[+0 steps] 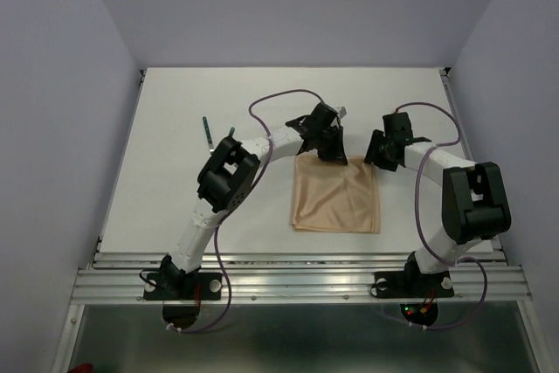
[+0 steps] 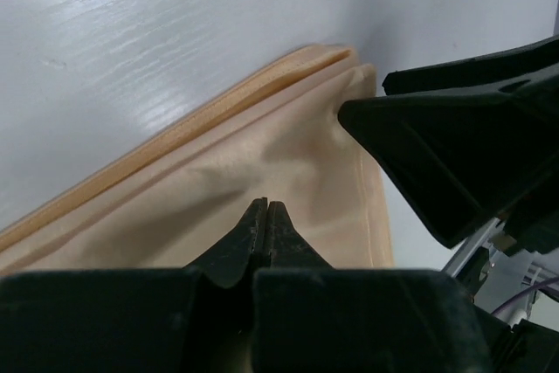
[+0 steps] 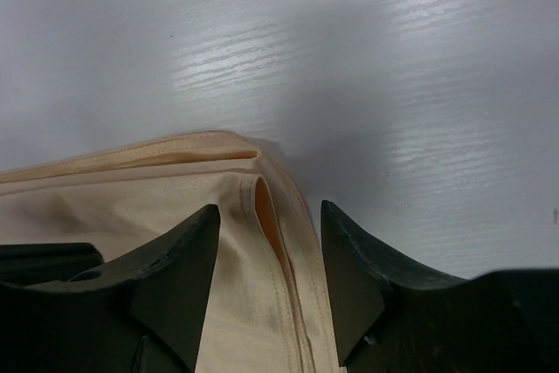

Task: Fold the napkin into a case and place the utensils inside
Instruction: Fold the lower triangle-folded napkin at the center of the board.

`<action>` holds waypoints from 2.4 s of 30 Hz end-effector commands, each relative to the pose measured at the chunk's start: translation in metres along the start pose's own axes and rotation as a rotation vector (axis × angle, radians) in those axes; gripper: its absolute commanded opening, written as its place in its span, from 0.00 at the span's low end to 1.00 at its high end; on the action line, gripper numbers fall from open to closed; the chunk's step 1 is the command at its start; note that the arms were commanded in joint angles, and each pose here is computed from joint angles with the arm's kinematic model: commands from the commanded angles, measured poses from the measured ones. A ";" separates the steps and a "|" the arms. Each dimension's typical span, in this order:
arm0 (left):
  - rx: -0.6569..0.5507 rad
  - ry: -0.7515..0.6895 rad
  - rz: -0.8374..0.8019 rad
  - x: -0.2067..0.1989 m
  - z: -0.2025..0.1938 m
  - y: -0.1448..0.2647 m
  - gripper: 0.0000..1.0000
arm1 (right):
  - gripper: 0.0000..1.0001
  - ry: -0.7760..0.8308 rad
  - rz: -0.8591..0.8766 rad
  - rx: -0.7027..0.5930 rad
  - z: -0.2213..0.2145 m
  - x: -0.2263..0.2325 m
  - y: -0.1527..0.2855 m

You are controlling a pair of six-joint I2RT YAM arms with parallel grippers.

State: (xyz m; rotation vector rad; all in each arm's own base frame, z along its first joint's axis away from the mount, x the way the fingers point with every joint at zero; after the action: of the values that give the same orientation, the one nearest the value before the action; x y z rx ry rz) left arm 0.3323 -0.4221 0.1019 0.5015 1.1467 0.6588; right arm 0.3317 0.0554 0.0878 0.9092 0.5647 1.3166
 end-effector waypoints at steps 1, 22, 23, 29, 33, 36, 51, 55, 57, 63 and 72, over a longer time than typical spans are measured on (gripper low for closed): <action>-0.029 -0.006 -0.059 -0.019 0.020 -0.001 0.00 | 0.55 0.024 0.063 -0.043 0.020 0.009 -0.009; -0.013 -0.029 -0.037 -0.010 0.011 0.001 0.00 | 0.52 0.014 0.062 -0.044 0.019 0.005 -0.011; -0.017 -0.032 -0.036 -0.011 0.012 0.003 0.00 | 0.52 0.014 0.062 -0.043 0.019 0.006 -0.010; -0.045 -0.018 -0.087 -0.022 0.025 0.020 0.00 | 0.52 0.019 0.075 -0.038 0.021 0.008 -0.012; -0.060 -0.010 -0.080 -0.018 0.031 0.021 0.00 | 0.52 0.015 0.078 -0.050 0.024 0.009 -0.010; -0.045 0.001 -0.077 -0.010 0.031 0.010 0.00 | 0.52 0.007 0.086 -0.068 0.028 0.010 -0.005; 0.050 0.026 -0.027 0.020 0.009 -0.014 0.00 | 0.42 -0.027 0.115 -0.040 0.021 0.014 -0.012; 0.047 0.024 -0.014 0.023 0.007 -0.013 0.00 | 0.23 -0.039 0.123 -0.061 0.023 0.015 -0.006; 0.058 0.011 -0.026 0.022 0.004 -0.013 0.00 | 0.12 -0.048 0.133 -0.070 0.026 0.017 0.000; 0.056 0.012 -0.005 0.029 -0.001 -0.013 0.00 | 0.01 -0.065 0.208 -0.084 0.034 0.027 0.014; 0.055 0.015 0.016 0.033 -0.003 -0.013 0.00 | 0.01 -0.063 0.255 -0.050 0.032 0.032 0.029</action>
State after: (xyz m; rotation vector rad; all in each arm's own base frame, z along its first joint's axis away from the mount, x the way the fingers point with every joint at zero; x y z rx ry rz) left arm 0.3500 -0.4175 0.0688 0.5054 1.2053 0.6145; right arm 0.3415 0.0752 0.1070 1.0107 0.4451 1.4683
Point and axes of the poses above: each gripper's point midway between its finger pads, its own y axis back along the fingers, its own x axis along the line the jaws close on, z = x × y, the point moved 6 cm from there along y, back along the fingers, and after that the axes turned 5 degrees about y, right-handed, at the moved point
